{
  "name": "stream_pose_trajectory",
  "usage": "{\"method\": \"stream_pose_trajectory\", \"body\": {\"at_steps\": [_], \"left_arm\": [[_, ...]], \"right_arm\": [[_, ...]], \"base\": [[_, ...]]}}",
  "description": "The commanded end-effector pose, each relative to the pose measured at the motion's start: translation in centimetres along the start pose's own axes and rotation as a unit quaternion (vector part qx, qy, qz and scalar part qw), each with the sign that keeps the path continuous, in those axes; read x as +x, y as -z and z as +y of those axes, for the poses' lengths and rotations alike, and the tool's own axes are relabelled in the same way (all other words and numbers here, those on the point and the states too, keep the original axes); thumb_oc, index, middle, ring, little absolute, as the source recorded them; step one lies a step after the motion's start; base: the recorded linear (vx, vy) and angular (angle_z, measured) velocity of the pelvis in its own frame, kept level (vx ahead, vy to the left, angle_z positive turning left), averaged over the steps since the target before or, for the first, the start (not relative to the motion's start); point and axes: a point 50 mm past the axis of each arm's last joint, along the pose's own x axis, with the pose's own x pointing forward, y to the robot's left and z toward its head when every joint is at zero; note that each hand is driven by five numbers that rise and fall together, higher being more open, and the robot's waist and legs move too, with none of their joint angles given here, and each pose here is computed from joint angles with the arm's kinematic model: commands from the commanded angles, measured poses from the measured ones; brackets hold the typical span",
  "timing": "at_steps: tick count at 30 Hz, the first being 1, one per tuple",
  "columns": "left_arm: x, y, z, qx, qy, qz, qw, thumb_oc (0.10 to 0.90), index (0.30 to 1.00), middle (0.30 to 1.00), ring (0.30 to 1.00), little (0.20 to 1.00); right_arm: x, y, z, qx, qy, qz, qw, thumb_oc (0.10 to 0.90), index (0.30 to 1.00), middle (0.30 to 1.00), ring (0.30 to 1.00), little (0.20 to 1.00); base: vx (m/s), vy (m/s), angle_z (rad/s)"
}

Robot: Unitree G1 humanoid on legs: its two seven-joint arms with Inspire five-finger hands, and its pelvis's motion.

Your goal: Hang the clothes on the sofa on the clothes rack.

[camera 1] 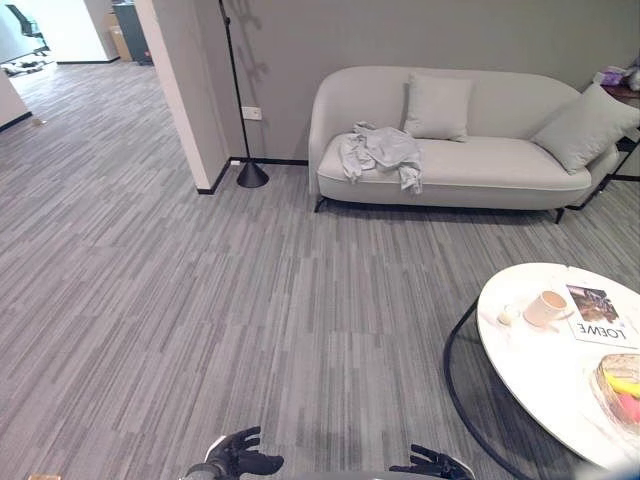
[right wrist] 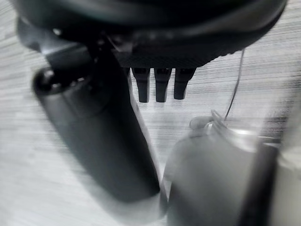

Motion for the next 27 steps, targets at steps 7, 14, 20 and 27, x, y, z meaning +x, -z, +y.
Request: {"method": "stream_pose_trajectory", "body": {"at_steps": [7, 14, 20, 27], "left_arm": [[0.3, -2.6, 0.8, -0.032, -0.016, -0.055, 0.998, 0.8, 0.9, 0.9, 0.9, 0.9], [0.3, -2.9, 0.7, -0.028, -0.014, -0.057, 0.998, 0.8, 0.9, 0.9, 0.9, 0.9], [0.4, -3.2, 0.6, -0.011, -0.016, -0.059, 0.998, 0.8, 0.9, 0.9, 0.9, 0.9], [0.5, -4.6, 0.7, -0.022, -0.021, -0.083, 0.996, 0.8, 0.9, 0.9, 0.9, 0.9]], "right_arm": [[0.3, -3.5, 0.7, -0.035, -0.024, -0.067, 0.997, 0.8, 0.9, 0.9, 0.9, 0.9], [0.3, -2.5, 0.9, -0.051, -0.028, -0.047, 0.997, 0.8, 0.9, 0.9, 0.9, 0.9], [0.2, -1.2, 0.8, -0.05, -0.027, -0.022, 0.998, 0.8, 0.9, 0.9, 0.9, 0.9], [0.2, -1.4, 0.5, -0.041, -0.02, -0.025, 0.999, 0.8, 0.9, 0.9, 0.9, 0.9]], "base": [[0.0, -0.003, 0.01], [0.01, -0.005, 0.02], [0.0, 0.0, 0.0], [0.01, -0.012, -0.01]]}}
